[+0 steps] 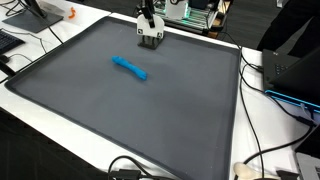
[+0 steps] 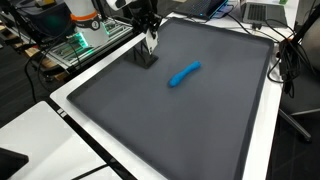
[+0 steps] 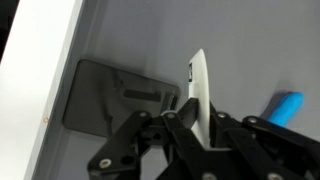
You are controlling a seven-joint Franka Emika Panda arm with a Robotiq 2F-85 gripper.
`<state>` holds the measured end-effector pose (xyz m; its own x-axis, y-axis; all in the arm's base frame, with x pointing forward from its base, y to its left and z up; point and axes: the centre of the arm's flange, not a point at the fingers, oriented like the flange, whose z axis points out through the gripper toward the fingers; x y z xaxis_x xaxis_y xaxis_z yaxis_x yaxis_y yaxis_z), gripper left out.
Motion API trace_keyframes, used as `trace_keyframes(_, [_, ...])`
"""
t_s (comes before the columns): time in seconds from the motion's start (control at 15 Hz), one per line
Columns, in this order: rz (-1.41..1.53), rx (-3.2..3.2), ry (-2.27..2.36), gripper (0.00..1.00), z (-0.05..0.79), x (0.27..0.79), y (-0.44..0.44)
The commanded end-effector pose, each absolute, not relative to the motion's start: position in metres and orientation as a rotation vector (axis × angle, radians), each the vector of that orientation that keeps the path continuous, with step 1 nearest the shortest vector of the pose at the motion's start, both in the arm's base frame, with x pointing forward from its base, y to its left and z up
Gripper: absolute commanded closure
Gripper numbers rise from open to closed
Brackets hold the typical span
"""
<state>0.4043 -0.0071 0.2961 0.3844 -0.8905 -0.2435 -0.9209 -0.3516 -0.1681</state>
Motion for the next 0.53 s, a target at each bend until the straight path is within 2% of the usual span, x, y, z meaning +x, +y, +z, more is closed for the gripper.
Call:
trace_keyframes(0.0, [0.243,-2.557,1.502,0.98,0.332,0.436,0.015])
trace_keyframes(0.47, [0.368,-2.969,1.156,0.98,0.371,0.509,0.061])
